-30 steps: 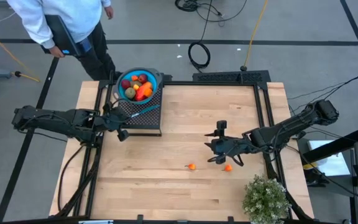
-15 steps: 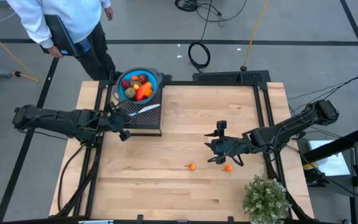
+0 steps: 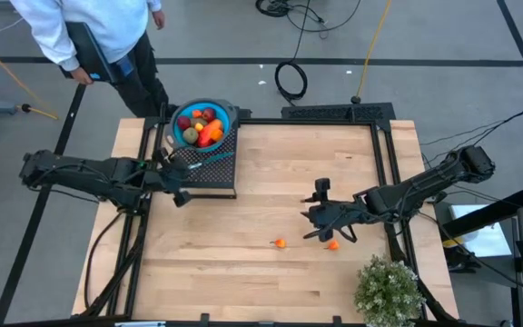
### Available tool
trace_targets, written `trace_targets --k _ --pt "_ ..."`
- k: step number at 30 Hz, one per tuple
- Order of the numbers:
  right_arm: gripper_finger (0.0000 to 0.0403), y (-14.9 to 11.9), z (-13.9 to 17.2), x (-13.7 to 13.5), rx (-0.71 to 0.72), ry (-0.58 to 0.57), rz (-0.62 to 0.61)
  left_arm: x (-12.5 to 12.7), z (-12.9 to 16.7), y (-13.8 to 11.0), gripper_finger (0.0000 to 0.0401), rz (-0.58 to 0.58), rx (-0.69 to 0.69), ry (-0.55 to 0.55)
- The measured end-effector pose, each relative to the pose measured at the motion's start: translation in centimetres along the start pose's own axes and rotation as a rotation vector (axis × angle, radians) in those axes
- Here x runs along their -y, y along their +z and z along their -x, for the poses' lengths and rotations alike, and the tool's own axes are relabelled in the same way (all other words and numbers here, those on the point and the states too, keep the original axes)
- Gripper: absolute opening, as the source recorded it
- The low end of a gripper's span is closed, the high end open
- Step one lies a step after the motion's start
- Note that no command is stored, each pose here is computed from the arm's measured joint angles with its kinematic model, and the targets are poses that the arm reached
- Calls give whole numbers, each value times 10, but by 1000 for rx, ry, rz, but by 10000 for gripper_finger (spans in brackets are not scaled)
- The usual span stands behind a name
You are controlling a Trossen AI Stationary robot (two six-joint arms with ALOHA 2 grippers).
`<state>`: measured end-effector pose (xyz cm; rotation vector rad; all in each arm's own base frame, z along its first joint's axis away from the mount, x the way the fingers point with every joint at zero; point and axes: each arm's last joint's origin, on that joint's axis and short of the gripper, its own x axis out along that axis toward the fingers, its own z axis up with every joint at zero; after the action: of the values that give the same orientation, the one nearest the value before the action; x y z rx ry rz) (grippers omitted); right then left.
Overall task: Pick & Place Fruit
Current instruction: Put the yellow pear into the blue strainer bowl on the shelf
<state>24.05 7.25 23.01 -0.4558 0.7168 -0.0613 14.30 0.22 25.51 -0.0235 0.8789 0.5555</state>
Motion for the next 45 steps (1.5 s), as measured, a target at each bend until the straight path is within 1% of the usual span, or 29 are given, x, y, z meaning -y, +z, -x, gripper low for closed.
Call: trace_targets --k 2,3,6,8,10,12,14,20,26,31,34,40,43,45 --pt "160 -7 -1 -2 -56 103 -15 5 10 7 4 24 36 -60" --pt "160 -10 -1 -3 -84 133 -32 8 15 9 4 34 56 -88" --pt "160 -17 -1 -7 -154 182 -62 19 30 15 1 32 126 -182" --pt "160 -17 1 -10 -157 210 -72 27 39 17 3 43 171 -244" --pt "160 -19 2 -13 -179 240 -66 36 44 18 2 39 208 -302" --pt "160 -21 4 -16 -208 267 -74 46 47 18 1 44 233 -336" --pt "160 -24 7 -19 -244 278 -96 58 47 17 2 37 237 -348" --pt "160 -29 15 -32 -324 383 -187 95 41 15 2 0 253 -383" --pt "160 -33 25 -46 -398 459 -261 122 40 18 4 -36 320 -453" --pt "160 -35 31 -53 -443 477 -295 133 41 18 1 -40 349 -488" --pt "160 -36 33 -55 -451 472 -302 137 41 17 6 -44 361 -486" --pt "160 -45 29 -58 -464 464 -302 144 45 14 1 -102 385 -504" --pt "163 -51 25 -58 -473 457 -311 144 46 13 7 -102 398 -486" --pt "174 -54 23 -57 -487 447 -319 144 47 12 13 -110 410 -470"
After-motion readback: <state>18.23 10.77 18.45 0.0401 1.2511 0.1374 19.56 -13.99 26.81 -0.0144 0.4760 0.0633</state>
